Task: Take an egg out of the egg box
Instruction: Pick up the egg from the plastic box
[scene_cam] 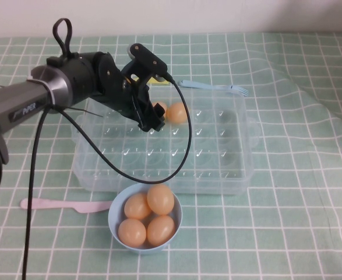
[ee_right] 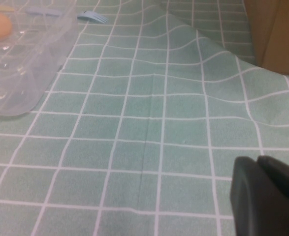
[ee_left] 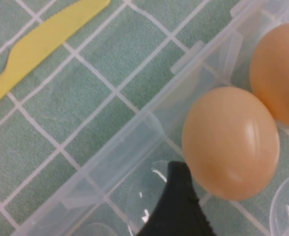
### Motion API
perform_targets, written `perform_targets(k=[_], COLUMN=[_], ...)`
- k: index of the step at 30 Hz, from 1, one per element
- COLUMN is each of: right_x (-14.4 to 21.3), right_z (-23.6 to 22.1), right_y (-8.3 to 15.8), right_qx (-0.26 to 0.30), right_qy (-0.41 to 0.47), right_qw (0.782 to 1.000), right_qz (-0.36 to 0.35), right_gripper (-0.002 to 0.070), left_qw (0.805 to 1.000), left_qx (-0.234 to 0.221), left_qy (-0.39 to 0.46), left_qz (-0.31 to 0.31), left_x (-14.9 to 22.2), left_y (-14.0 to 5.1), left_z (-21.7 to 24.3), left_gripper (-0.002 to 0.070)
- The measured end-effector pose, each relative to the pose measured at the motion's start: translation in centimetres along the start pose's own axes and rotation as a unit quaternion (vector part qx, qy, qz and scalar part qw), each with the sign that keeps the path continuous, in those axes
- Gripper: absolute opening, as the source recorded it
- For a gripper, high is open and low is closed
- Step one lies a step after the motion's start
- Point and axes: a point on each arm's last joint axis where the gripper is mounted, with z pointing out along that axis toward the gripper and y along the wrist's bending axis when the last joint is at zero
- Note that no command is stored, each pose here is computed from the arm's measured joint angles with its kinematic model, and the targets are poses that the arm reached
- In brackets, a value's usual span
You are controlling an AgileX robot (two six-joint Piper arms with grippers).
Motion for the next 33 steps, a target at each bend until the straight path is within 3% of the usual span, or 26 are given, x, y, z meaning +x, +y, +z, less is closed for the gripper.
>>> perform_targets(k=[33], right_x=[0.0], right_z=[0.0], right_y=[0.0], right_qx=[0.000], right_qy=[0.000], right_qw=[1.000], right_qz=[0.000], right_gripper=[-0.0017], left_qw=[1.000], left_qx=[-0.018], left_qy=[-0.016], left_qz=[-0.002], left_x=[0.4], left_y=[0.2], left_z=[1.8], left_gripper=[0.0487])
